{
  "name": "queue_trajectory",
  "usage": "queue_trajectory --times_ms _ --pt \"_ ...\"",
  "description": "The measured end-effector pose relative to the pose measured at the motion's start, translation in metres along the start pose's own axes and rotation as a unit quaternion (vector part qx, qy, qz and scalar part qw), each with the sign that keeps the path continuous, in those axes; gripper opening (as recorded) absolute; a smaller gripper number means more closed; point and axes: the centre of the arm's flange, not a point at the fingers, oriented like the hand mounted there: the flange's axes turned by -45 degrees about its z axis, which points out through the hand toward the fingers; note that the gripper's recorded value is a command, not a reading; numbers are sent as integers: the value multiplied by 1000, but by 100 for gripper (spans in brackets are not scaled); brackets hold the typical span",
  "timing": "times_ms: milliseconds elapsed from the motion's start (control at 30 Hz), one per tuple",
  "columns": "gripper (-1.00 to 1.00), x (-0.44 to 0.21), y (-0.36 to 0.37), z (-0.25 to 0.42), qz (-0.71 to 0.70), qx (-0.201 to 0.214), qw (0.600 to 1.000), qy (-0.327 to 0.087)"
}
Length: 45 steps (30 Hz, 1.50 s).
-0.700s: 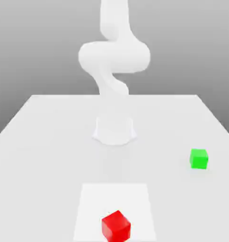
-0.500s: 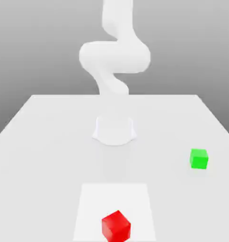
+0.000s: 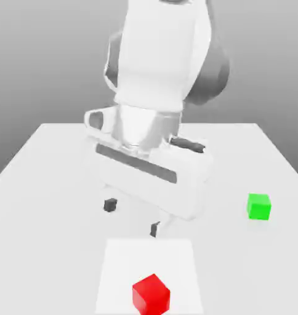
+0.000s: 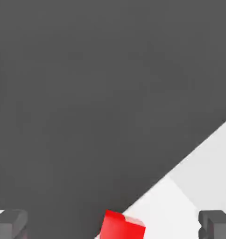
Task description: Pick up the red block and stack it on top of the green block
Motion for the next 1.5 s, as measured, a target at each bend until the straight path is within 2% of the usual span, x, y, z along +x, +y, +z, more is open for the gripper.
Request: queue_trajectory --times_ms 167,333,367,567,767,900,1067,1367,1500 --pt "0 -29 4 74 75 -12 995 -69" --pt "0 -43 5 139 90 -13 993 -81" --pt "-100 -45 5 147 89 -14 993 -82" --pt "-100 -46 5 150 89 -12 993 -81" --pt "-100 -41 1 89 88 -12 993 -82" --pt "-100 -117 -39 50 63 -3 994 -92" --pt "-100 -246 -68 11 5 1 995 -102" --pt "-100 -402 -20 -19 -27 -4 995 -93" --pt "-100 -440 6 -18 -38 -1 996 -83"
